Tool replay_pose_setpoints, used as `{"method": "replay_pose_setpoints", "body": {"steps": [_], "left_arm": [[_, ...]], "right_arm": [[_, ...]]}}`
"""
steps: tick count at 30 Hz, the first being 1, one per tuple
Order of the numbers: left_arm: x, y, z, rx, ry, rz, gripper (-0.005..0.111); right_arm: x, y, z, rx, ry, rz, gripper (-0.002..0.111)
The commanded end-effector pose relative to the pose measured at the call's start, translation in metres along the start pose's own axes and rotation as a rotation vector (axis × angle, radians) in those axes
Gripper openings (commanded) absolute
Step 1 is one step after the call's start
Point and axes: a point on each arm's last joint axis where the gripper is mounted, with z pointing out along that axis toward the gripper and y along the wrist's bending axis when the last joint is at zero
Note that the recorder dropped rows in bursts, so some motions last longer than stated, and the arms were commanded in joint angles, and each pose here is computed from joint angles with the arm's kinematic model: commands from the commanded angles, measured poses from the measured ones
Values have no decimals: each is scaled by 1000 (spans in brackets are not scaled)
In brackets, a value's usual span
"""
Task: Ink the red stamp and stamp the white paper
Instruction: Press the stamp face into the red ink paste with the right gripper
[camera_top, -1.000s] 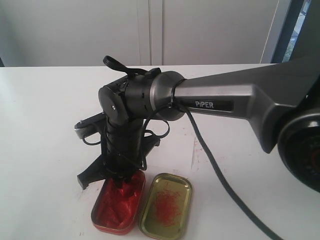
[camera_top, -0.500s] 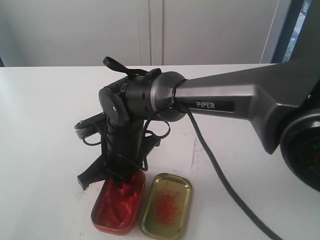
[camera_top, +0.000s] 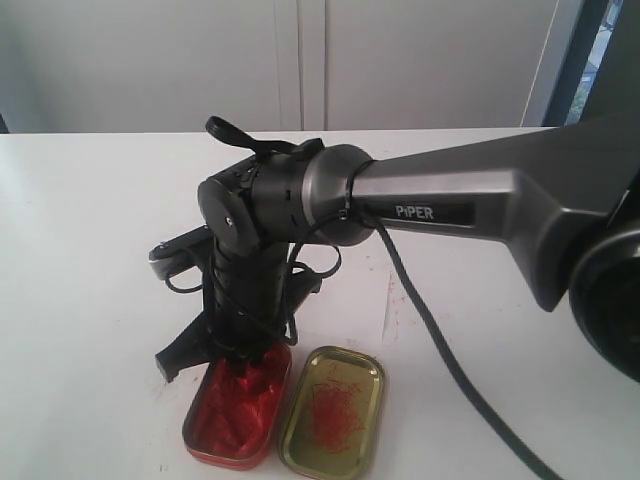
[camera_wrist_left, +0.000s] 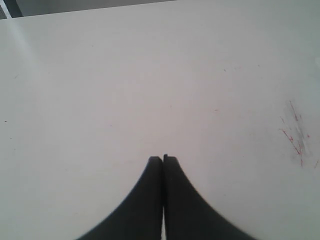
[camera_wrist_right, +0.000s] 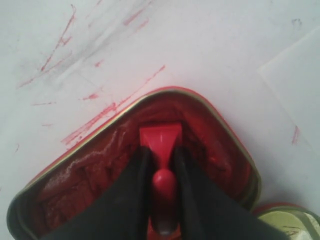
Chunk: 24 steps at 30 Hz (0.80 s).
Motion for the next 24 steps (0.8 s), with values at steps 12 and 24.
{"method": "replay_pose_setpoints", "body": {"steps": [12, 24], "left_arm": [[1, 0, 0, -2, -5, 1, 0], [1, 0, 0, -2, -5, 1, 0]], "right_arm": [[-1, 0, -36, 9, -78, -16, 0], [1, 0, -40, 13, -65, -17, 0]]}}
